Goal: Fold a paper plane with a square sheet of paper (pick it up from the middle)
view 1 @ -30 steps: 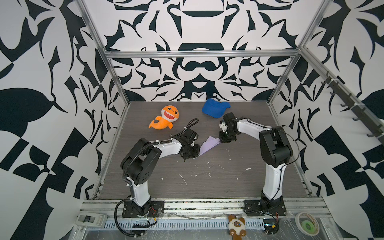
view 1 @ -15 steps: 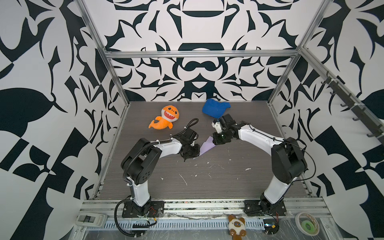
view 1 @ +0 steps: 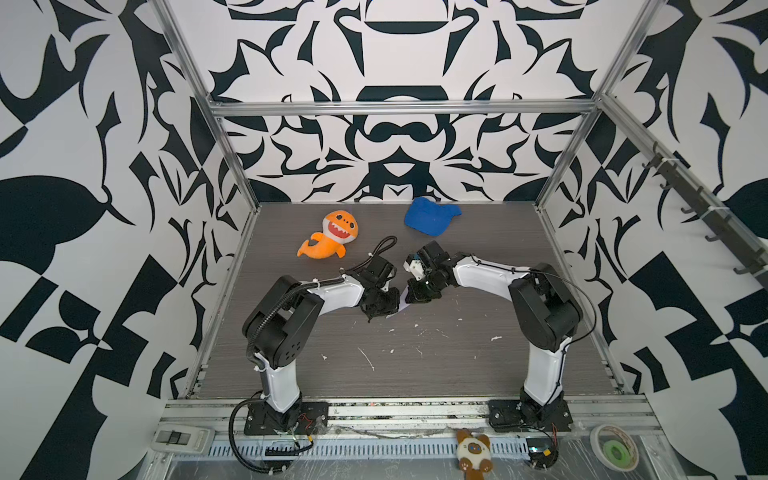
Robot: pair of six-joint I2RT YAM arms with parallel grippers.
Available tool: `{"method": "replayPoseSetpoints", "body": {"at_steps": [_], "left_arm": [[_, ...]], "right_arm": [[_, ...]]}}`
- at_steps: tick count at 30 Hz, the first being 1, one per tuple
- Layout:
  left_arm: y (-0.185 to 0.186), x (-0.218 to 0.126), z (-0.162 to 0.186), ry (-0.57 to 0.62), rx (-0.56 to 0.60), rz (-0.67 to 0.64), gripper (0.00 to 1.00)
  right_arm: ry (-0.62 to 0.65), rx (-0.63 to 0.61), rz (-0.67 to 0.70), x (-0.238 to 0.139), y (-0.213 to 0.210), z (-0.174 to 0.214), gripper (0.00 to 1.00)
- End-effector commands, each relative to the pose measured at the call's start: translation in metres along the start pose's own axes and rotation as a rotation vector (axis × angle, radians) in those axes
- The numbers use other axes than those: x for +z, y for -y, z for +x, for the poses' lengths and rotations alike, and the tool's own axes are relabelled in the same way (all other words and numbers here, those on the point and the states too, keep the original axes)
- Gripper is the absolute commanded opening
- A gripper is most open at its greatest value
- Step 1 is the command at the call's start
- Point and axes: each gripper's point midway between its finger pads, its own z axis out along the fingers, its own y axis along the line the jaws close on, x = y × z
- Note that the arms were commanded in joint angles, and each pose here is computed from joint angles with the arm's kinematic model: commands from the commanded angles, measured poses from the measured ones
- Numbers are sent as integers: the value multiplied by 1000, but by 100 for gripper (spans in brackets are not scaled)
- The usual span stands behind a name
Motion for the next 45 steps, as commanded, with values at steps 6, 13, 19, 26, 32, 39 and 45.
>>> {"method": "replayPoseSetpoints", "body": {"at_steps": [6,13,19,26,32,39,45], "left_arm": [[-50,12,31,-107,-58,-178,0],[-48,6,34,-120,-60,-175,0],[-49,-5,41,-148,-69,-202,0],[-57,-10,46,-172,-85,-255,1],[-58,-13,51,-191,-90,-264,1],[-64,-17,59,-220,-96,-288,1],[-72,-21,69,-239,-99,-316,1]], "right_arm": [[10,-11,11,2,0,-12,0],[-44,19,110,12,23,0,0],[-84,42,160,19,36,9,0],[-95,46,180,22,41,11,0],[-103,49,190,24,44,13,0],[-107,52,196,25,46,13,0],[-104,52,197,25,46,13,0]]}}
